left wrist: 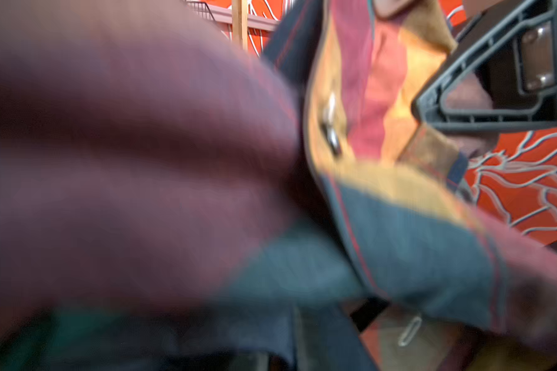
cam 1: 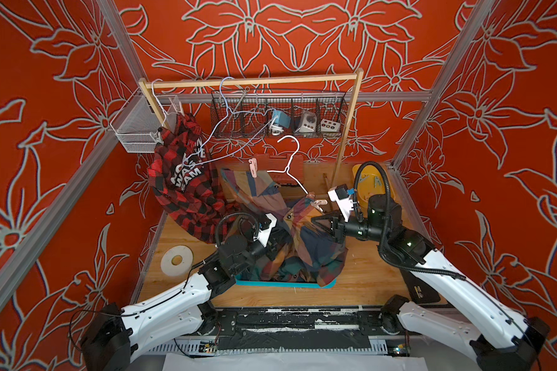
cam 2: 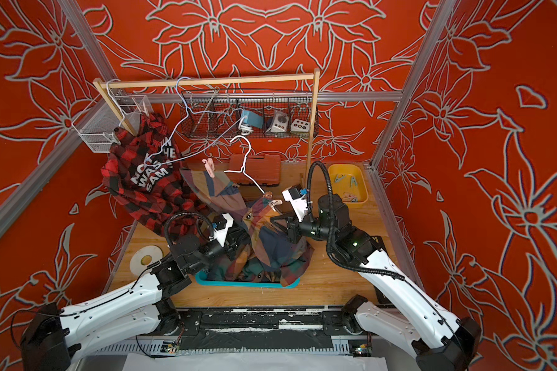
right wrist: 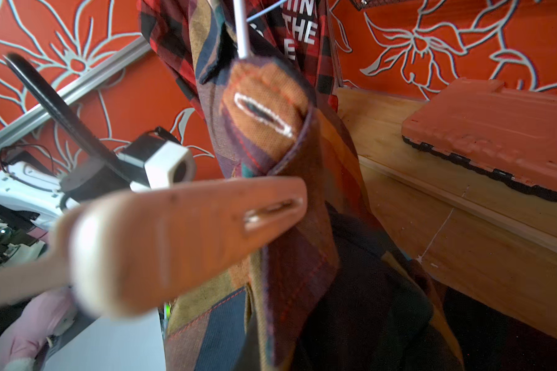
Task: Remove the clothespins securing long-sleeve shirts to the hanger
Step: Place the long-sleeve shirt at the bin.
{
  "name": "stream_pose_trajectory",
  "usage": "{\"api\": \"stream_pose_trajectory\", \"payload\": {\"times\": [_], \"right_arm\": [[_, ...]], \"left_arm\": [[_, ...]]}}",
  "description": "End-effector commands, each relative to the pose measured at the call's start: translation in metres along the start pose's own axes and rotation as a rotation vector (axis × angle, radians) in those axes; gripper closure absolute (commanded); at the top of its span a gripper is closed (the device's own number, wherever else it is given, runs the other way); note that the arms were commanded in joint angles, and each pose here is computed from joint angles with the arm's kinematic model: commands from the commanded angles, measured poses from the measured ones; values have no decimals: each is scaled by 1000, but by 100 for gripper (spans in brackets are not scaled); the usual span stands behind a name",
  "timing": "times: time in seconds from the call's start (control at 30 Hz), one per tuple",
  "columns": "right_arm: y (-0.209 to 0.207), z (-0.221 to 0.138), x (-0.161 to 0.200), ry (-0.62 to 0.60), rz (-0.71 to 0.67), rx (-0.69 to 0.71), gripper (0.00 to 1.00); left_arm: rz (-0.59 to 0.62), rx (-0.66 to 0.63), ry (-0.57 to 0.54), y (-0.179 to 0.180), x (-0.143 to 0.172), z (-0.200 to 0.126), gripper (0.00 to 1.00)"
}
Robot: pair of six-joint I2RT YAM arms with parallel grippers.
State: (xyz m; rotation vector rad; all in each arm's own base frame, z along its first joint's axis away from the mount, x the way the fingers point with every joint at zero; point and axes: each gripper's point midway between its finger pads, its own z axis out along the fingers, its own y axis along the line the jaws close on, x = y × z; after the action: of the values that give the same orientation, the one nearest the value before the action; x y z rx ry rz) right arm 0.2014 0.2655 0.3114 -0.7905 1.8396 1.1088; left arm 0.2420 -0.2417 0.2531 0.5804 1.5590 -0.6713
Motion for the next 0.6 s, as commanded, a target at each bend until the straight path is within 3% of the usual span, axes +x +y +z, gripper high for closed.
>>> {"api": "stream_pose_trajectory", "payload": {"times": [0.0, 0.1, 0.2, 0.4, 0.57], "right_arm": [[-4, -10, -1, -29, -52, 12, 100], [-16, -18, 5, -34, -33, 26, 100], [-25, -24, 12, -26, -25, 40, 100], [-34, -24, 26, 36, -61, 82, 100], [-41, -23, 34, 68, -63, 106, 100]], "left_arm": [[-3, -26, -30, 2, -20, -7, 62], [36, -34, -36, 2, -33, -14, 45], [101, -23, -48, -2, -53, -22, 36], [231, -13, -86, -8, -100, -34, 30], [266, -24, -158, -10, -141, -28, 29]]}}
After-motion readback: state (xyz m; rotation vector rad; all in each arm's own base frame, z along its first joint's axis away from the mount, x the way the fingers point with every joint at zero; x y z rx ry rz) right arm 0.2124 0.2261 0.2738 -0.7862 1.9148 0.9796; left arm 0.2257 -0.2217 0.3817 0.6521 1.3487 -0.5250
